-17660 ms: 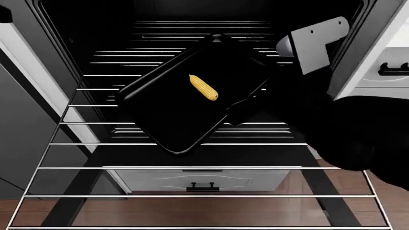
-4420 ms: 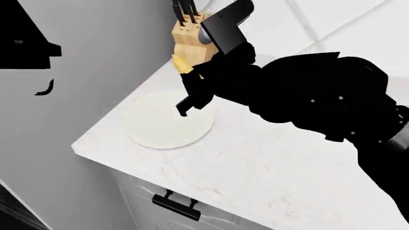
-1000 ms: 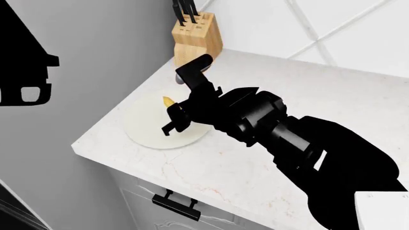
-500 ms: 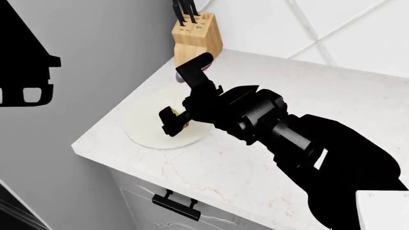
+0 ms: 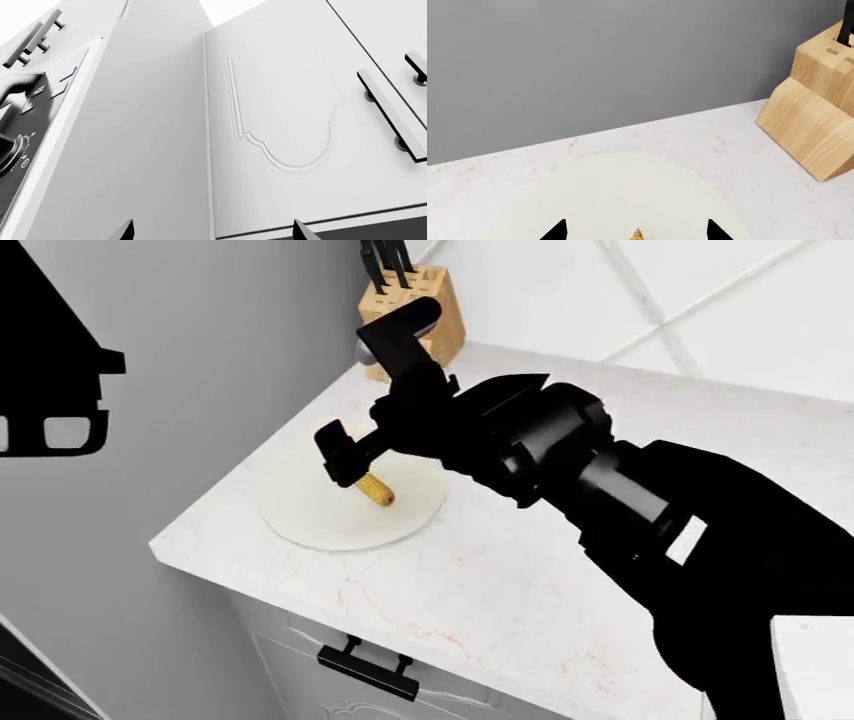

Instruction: Pick the corn from the top rack in the oven and place it on the plate on the counter.

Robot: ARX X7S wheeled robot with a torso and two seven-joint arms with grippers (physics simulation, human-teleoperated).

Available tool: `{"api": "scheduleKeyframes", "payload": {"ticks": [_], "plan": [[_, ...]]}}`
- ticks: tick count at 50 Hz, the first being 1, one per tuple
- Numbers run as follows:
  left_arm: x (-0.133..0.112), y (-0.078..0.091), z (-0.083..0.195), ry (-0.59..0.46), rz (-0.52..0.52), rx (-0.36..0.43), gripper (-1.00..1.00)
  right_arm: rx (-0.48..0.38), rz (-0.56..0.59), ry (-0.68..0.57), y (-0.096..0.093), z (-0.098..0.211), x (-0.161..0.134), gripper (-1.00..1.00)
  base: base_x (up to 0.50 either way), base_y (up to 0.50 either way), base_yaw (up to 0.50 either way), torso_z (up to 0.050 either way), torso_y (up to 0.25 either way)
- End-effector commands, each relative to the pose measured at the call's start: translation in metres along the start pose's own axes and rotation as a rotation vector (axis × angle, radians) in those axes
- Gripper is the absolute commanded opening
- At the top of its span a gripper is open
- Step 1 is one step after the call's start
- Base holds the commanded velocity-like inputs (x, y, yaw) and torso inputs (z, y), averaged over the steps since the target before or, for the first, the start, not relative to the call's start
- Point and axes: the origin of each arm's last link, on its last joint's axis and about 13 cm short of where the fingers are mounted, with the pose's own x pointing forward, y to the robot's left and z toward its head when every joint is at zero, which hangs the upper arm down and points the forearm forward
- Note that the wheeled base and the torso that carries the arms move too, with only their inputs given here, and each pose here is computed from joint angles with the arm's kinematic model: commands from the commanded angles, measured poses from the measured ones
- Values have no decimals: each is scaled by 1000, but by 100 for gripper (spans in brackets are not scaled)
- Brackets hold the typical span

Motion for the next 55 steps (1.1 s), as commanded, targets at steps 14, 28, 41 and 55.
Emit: {"api": "scheduleKeyframes", "payload": {"ticks": [14, 28, 41, 55], "plan": [[4, 1, 6, -16, -1, 4, 100, -100, -8, -233, 15, 63, -78, 100, 0, 0, 0, 0, 0], [6, -1, 7, -21, -6, 6, 100, -147, -91, -367, 29, 77, -147, 100, 0, 0, 0, 0, 0], [7, -1, 8, -24, -2, 11, 100, -158, -189, -416, 40, 70, -195, 100, 0, 0, 0, 0, 0], [8, -1, 9, -27, -4, 16, 100, -201, -238, -479, 71, 64, -236, 100, 0, 0, 0, 0, 0]]}}
